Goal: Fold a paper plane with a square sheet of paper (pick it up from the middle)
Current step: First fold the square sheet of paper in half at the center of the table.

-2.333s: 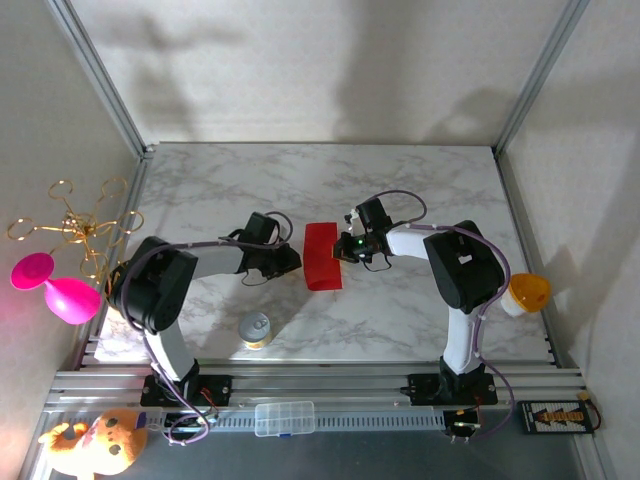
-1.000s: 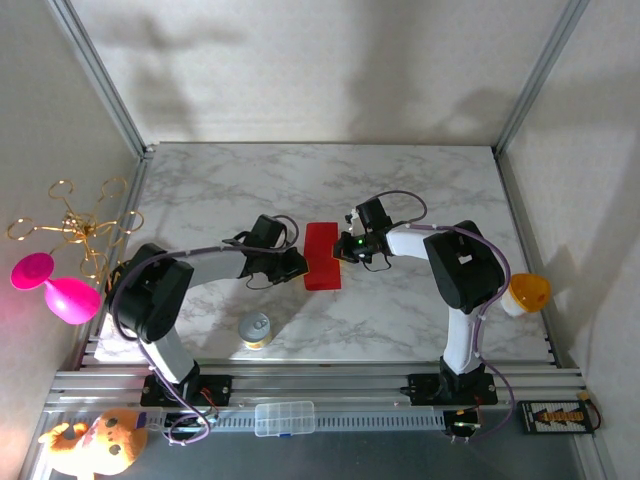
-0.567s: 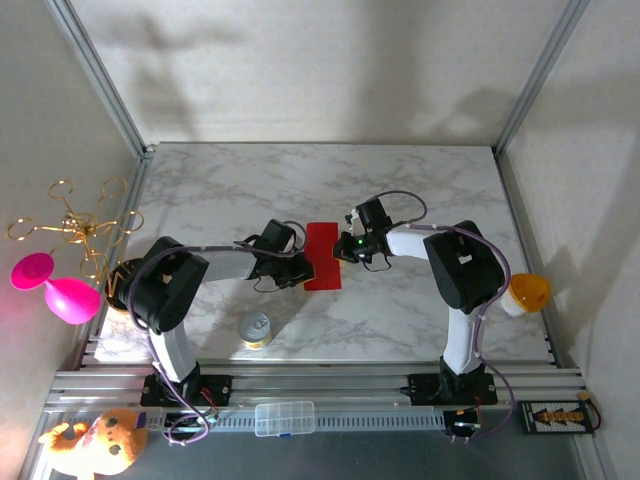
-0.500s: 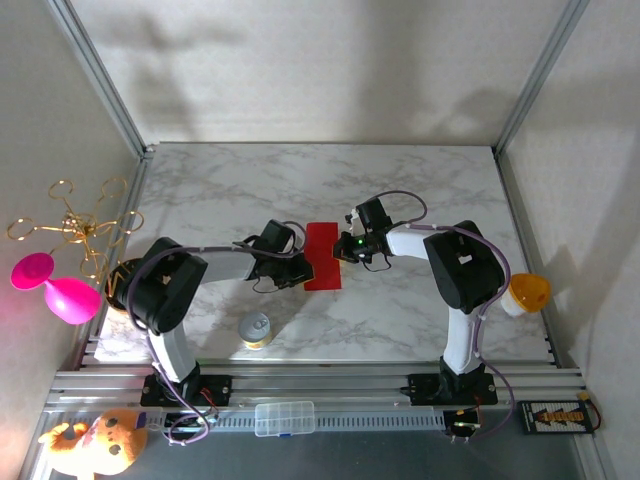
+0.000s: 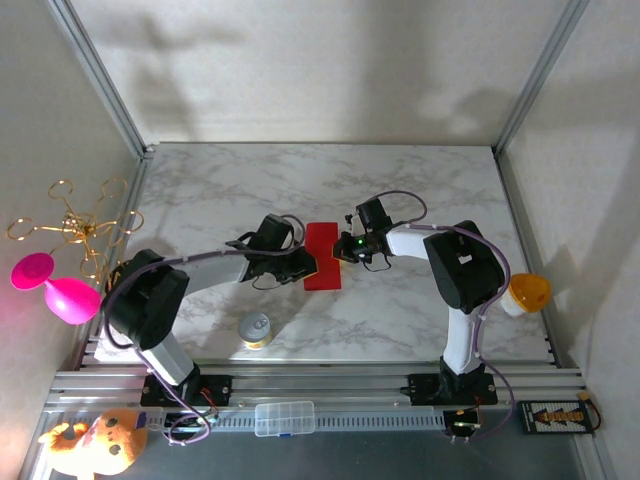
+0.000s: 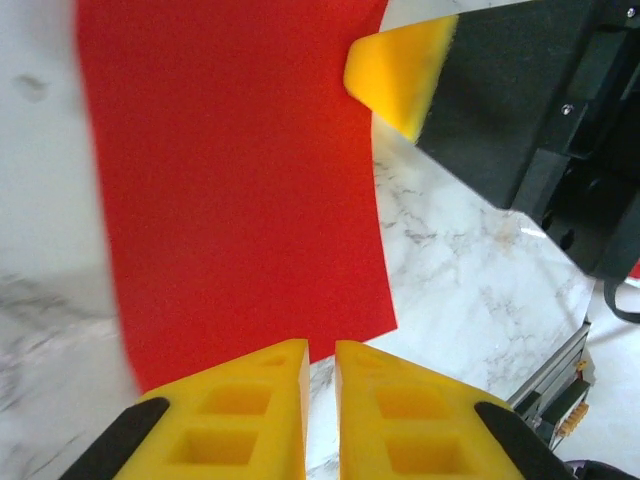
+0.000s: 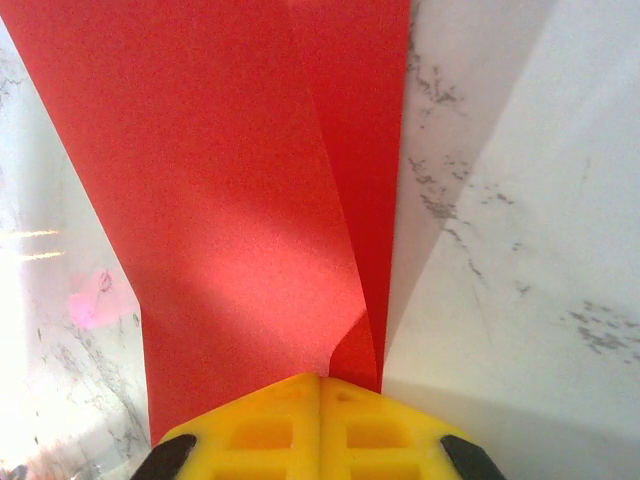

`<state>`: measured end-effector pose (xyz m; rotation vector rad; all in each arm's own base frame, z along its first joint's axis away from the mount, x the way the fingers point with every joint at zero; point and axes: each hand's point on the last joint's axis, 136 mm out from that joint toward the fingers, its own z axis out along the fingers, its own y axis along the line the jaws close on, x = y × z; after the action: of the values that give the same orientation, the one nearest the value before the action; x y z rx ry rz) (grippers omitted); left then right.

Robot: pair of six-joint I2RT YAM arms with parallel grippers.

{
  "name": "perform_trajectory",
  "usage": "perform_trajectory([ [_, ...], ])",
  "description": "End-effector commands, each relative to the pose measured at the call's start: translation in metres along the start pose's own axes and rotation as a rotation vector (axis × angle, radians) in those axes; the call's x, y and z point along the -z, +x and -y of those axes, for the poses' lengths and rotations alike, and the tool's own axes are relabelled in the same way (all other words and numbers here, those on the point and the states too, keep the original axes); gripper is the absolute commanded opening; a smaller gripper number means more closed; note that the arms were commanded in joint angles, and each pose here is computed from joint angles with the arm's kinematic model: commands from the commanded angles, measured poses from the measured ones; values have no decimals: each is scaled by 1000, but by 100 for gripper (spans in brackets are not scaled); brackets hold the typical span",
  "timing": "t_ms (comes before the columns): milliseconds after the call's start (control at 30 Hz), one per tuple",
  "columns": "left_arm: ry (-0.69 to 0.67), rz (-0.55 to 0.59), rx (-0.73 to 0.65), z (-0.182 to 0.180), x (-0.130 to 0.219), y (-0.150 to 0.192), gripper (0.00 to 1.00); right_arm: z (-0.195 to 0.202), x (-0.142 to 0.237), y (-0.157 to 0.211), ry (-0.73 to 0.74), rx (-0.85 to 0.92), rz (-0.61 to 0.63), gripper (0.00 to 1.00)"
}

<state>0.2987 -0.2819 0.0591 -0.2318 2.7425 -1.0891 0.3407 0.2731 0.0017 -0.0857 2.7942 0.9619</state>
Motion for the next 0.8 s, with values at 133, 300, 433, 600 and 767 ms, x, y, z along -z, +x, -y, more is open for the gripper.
perform_trajectory([
  [133, -126, -99, 22, -36, -29, 19, 13, 133, -9, 99, 495, -142, -261, 4],
  [300, -209, -148, 21, -66, -23, 41, 14, 135, -8, 100, 507, -134, -269, 4],
  [433, -327, -197, 9, -98, -10, 61, 14, 136, -9, 100, 509, -134, -270, 3],
  [600, -326, -176, -13, -93, 8, 52, 14, 139, -8, 102, 522, -133, -274, 3],
  [767, -124, -11, -53, -22, 29, -3, 15, 140, -8, 102, 526, -129, -275, 4],
])
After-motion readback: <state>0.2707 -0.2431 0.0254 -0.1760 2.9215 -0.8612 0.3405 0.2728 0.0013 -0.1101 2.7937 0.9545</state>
